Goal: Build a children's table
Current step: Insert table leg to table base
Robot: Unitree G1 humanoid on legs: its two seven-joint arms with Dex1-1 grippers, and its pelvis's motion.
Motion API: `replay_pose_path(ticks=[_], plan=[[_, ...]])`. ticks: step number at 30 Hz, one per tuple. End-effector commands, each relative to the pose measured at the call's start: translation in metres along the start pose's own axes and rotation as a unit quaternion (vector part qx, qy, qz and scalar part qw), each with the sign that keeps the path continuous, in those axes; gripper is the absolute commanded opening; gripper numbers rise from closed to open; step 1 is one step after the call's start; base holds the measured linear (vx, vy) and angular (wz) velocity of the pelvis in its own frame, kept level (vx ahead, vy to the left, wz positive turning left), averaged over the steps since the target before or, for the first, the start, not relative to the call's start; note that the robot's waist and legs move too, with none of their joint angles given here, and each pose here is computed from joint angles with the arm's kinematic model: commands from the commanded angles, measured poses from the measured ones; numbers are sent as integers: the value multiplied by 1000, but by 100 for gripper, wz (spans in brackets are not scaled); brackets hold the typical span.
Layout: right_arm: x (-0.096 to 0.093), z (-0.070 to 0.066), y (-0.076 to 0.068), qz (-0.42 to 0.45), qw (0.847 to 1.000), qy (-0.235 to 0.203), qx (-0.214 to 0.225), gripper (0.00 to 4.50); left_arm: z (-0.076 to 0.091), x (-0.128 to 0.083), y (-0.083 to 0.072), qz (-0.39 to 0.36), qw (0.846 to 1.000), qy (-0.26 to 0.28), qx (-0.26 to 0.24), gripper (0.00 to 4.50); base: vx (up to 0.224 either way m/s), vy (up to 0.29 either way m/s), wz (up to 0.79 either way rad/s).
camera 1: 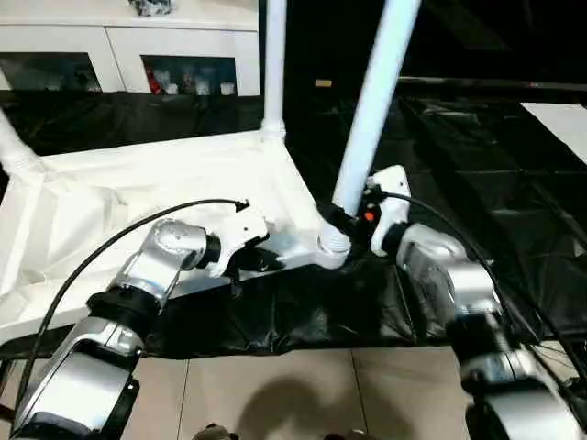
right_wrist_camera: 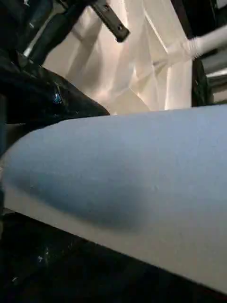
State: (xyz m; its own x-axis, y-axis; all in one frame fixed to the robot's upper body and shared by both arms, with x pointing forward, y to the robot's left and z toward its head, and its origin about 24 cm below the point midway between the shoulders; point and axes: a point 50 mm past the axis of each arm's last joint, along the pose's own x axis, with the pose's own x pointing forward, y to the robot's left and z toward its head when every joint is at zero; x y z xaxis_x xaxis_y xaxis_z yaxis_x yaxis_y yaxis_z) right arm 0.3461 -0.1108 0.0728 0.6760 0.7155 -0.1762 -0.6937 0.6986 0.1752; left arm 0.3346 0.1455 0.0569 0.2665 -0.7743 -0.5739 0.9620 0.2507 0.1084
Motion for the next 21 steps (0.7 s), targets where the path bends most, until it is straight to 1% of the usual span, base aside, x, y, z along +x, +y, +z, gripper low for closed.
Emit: replay_pose_path(ticks=[1,5,12,13,15,19,20,21], plan=[[-1,-2,2,27,999,24,-11,190,0,4,-6,-25,1000,-1,12,0,0,0,0],[-2,-8,3,34,999,36,-17,190,-1,1,-5,-26,1000,-2,13,0,0,0,0],[-1,-13,-3,23,999,36,-17,190,1,-4,-8,-46,999,-19,21,0,0,0,0],[-1,-16,-6,19,999,37,-6,190,1,-6,-10,-60,998,-20,23,0,0,0,0],[-2,-17,-6,20,999,38,-1,190,1,-7,-10,-60,998,-16,24,0,0,0,0],[-6,-21,-4,37,999,31,21,189,1,-7,-8,-52,998,-13,22,0,0,0,0],[-8,-23,-4,39,998,21,36,189,1,-8,-7,-47,999,-14,19,0,0,0,0],[-8,-23,-4,39,998,21,36,189,1,-8,-7,-47,999,-14,19,0,0,0,0]])
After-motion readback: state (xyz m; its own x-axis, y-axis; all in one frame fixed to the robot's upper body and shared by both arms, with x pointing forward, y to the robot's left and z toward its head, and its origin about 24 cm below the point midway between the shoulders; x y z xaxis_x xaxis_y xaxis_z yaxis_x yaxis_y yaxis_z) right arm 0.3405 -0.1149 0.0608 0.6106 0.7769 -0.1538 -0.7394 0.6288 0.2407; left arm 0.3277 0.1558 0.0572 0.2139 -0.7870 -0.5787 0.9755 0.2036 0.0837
